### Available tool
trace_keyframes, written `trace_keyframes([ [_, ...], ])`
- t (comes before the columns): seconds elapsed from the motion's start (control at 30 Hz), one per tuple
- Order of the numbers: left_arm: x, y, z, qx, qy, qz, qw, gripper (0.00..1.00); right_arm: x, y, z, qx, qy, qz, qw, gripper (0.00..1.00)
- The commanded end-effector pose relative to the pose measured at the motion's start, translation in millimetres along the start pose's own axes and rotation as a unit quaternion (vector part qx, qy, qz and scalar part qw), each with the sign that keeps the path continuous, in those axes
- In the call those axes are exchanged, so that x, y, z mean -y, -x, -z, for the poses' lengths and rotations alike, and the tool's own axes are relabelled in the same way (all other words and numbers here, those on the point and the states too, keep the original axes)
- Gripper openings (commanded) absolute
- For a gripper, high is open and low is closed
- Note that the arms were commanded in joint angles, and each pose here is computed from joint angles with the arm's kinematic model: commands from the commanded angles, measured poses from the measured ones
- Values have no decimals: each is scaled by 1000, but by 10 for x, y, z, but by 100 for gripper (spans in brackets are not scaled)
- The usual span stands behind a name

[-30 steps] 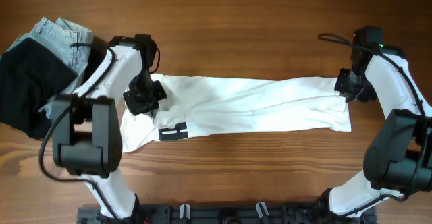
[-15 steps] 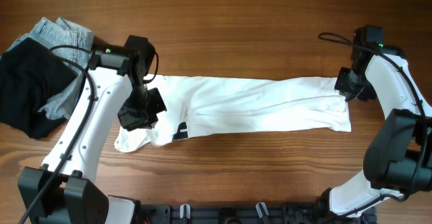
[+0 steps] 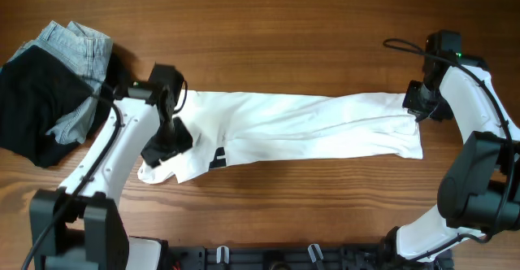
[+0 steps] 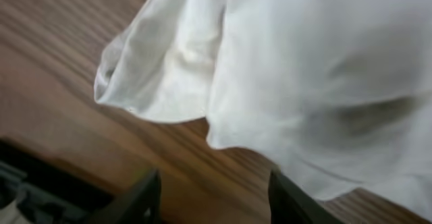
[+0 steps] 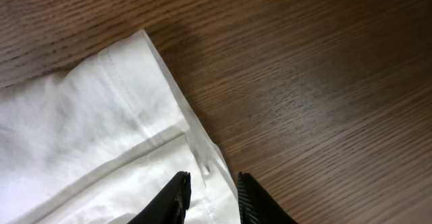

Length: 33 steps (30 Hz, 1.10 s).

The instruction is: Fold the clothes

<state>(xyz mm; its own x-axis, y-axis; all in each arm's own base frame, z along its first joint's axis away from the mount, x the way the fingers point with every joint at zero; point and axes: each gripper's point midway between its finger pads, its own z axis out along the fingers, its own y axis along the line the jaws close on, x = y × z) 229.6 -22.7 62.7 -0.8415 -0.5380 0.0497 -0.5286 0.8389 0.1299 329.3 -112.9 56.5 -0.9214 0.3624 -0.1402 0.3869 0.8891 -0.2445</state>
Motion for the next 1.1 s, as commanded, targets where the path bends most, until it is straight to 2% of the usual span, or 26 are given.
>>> trace_keyframes([
  [0.0,17,45,-274,-6,-48,-16,999,50,7,-1,3,1,3,-3,1000,29],
  [0.07,95,105,-401,3,-85,-26,996,45,7,-2,3,1,3,-3,1000,29],
  [0.13,96,94,-529,4,-85,-25,996,43,7,-4,2,0,3,-3,1000,29],
  [0.27,97,77,-658,-4,-80,-25,996,32,8,-2,3,1,2,-3,1000,29],
  [0.3,102,84,-657,-3,-81,-25,996,27,8,-3,3,1,2,-3,1000,29],
  [0.37,102,74,-655,-6,-82,-25,996,4,8,-4,3,0,2,-3,1000,29],
  [0.63,95,43,-215,-23,-84,-51,995,4,8,-4,3,0,2,-3,1000,29],
  [0.77,341,-168,5,-64,-175,-80,979,4,8,-4,3,0,2,-3,1000,29],
  [0.97,386,-158,158,-50,-197,-94,975,4,7,-3,3,1,3,-3,1000,29],
  [1.07,657,-256,317,-78,-283,-102,950,4,7,-4,3,0,3,-3,1000,29],
])
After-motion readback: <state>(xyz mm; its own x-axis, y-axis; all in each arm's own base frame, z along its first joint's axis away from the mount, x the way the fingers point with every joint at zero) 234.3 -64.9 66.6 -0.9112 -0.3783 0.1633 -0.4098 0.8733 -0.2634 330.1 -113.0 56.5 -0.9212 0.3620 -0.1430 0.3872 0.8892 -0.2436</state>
